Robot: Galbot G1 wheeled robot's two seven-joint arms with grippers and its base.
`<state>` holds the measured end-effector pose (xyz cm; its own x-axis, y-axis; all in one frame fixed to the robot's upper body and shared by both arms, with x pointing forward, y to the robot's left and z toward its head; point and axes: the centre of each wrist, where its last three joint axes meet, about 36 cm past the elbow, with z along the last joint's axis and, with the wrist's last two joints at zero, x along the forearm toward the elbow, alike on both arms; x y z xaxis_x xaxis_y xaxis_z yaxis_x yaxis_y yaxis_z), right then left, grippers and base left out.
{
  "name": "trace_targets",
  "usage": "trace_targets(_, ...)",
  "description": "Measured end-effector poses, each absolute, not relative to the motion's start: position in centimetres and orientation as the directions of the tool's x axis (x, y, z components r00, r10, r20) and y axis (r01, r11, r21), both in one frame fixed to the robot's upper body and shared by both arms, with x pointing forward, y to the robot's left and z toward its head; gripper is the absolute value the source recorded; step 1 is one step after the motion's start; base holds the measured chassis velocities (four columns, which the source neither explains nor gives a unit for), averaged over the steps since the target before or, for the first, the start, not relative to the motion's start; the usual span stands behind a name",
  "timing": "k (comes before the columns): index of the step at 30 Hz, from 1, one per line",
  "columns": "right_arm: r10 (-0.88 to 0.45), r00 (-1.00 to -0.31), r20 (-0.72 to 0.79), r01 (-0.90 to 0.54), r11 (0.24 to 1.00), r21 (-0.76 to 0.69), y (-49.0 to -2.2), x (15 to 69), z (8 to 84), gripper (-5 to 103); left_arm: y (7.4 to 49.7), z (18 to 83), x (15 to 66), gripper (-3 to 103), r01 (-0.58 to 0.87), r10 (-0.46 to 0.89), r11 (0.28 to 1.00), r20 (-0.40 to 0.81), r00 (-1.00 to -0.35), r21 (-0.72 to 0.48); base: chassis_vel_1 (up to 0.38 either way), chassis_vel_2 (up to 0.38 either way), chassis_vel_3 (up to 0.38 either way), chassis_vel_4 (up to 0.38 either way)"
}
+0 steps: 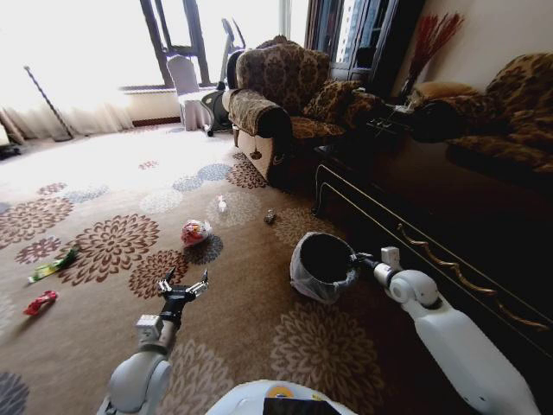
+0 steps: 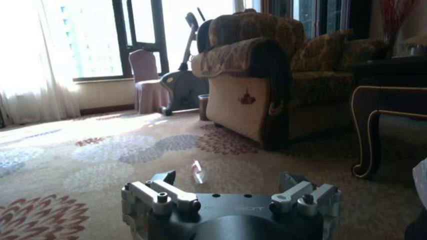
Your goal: Pick up the trash from the ground and place it into the trash bin.
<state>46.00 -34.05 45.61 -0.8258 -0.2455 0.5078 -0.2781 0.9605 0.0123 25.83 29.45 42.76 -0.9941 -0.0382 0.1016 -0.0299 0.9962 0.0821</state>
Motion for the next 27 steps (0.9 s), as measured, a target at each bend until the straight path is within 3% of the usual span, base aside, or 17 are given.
trace_targets(27, -0.247, -0.822, 0.512, -0.278, 0.96, 0.017, -33.85, 45.64, 45.27, 1, 29.98, 41.74, 26.02, 100, -0.023, -0.035, 0.996, 0.13, -0.991, 0.091, -0.187, 0.231, 0.198, -0.22)
